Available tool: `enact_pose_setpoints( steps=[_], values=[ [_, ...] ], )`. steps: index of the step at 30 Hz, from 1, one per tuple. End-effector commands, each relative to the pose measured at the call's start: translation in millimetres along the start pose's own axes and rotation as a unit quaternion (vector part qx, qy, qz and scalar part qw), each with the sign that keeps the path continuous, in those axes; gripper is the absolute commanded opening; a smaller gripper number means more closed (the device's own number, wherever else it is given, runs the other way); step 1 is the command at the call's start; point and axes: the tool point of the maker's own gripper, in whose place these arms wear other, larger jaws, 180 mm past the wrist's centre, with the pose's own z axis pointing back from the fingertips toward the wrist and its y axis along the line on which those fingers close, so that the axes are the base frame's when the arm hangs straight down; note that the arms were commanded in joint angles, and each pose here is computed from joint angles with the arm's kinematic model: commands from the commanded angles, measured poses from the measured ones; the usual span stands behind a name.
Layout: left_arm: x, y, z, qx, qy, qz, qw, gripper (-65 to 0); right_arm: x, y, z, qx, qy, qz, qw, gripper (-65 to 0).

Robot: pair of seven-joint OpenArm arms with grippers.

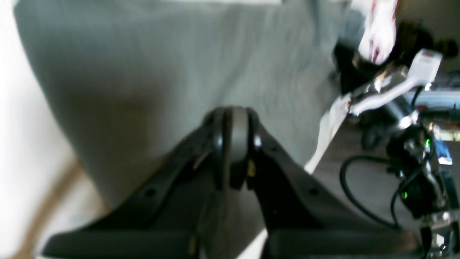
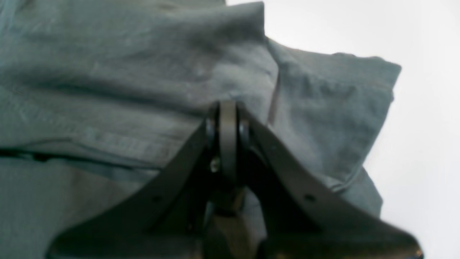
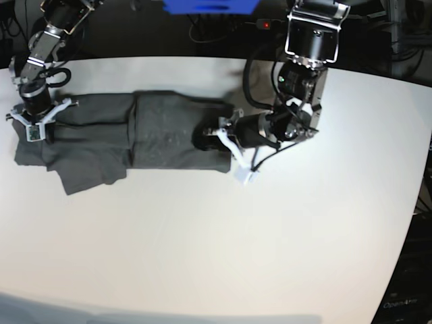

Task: Fold the T-shirt properly
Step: 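Press and smooth the folded end with the left gripper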

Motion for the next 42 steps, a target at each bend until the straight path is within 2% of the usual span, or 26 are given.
enact_pose_setpoints(
  steps=[1,9,20,24,36,42],
  values=[
    [12.6,-7.5,-0.5,-0.012,-0.013,-0.008,1.0,-62.5,-15.2,3.3,4.7,0.008,0.039,0.016,0.9991,-64.1],
    [6.4,-10.2,-8.7,-0.015,0.002,-0.012,1.0,-62.5,0.9,0.1,14.4,-0.007,0.021,0.034,0.9992,-63.8],
    [1.1,5.8,0.6,0.002,0.01,-0.012,1.0,-62.5,2.7,-2.5,14.0,-0.009,0.02,0.036,0.9991,-63.5],
    [-5.8,8.5,2.5,0.004,0.016,-0.007,1.0,-62.5,15.5,-9.0,17.3,-0.02,0.007,0.047,0.9987,-63.5],
    [-8.5,5.4,1.9,0.0,0.016,-0.005,1.0,-62.5,44.2,-15.2,24.0,-0.038,-0.024,0.069,0.9966,-63.3],
    [8.4,-10.3,7.5,-0.011,-0.005,-0.034,0.999,-62.5,59.4,-23.1,39.2,-0.055,-0.037,0.098,0.993,-63.4]
  ],
)
